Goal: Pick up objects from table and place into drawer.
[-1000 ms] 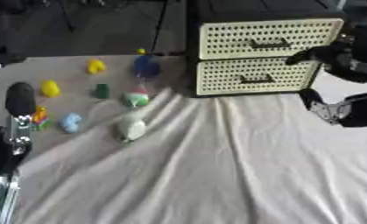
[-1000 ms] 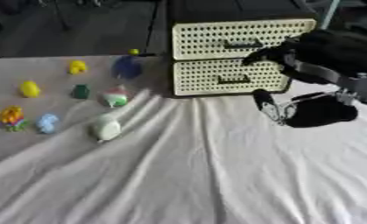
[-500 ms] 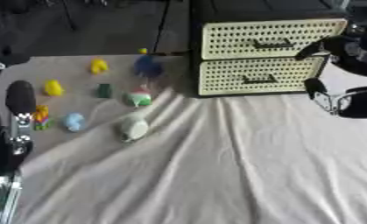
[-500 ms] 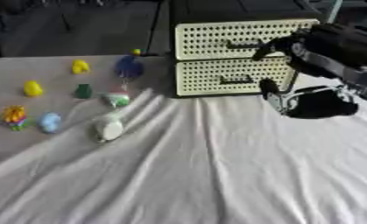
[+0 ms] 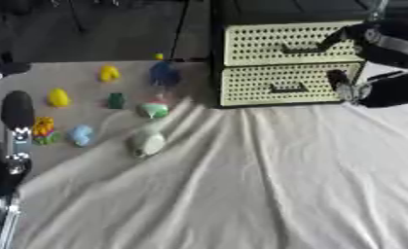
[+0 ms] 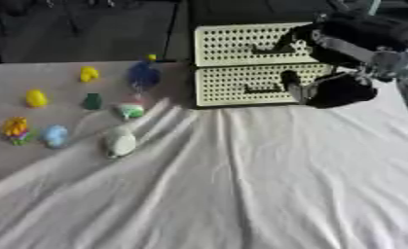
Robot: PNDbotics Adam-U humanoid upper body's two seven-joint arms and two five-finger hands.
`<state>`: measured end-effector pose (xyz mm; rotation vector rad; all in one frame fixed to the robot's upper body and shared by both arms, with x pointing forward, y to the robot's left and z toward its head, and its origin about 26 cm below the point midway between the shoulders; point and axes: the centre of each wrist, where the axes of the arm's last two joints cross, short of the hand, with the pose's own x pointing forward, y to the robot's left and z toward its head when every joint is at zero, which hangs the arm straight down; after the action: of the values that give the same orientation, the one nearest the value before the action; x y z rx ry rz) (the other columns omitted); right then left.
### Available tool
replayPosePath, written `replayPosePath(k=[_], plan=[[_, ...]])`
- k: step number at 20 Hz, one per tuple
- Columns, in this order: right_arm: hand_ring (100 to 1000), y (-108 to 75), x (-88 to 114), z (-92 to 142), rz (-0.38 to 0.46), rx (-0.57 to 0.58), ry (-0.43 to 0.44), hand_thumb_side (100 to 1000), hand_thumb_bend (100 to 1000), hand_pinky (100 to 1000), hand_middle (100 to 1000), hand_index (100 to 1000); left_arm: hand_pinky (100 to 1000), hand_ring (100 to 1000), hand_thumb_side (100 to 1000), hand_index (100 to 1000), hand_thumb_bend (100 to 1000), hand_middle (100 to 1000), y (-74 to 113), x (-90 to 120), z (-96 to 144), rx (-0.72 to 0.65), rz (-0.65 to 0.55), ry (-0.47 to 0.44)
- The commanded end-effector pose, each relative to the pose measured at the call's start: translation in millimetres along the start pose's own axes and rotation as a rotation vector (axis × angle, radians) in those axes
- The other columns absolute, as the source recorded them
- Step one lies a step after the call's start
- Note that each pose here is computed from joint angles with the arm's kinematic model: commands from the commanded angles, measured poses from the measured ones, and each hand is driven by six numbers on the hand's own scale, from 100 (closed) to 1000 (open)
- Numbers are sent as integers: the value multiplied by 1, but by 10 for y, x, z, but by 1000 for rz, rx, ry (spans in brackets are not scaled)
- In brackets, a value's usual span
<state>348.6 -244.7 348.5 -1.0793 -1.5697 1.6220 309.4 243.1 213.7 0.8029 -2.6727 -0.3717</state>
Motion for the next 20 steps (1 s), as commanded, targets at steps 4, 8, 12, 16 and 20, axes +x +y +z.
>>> replayPosePath(k=[4,8,12,16,20], plan=[[100,-1,-190,-218,-18,32,77,340,100,100,100,879,716,874,952,951,280,861,19,44,-43,1,9,-24],[100,61,-328,-353,-39,42,137,313,100,100,100,837,715,874,957,953,271,862,11,48,-39,-1,15,-23],[100,127,-437,-446,-63,23,192,287,100,100,100,809,714,874,962,954,263,862,-1,55,-39,-1,23,-22],[100,154,-504,-496,-75,-2,232,297,100,100,100,809,712,874,970,954,251,861,-9,59,-37,0,30,-20],[100,167,-562,-533,-91,-23,258,295,100,100,100,809,711,874,970,951,249,859,-18,64,-37,-3,36,-20]])
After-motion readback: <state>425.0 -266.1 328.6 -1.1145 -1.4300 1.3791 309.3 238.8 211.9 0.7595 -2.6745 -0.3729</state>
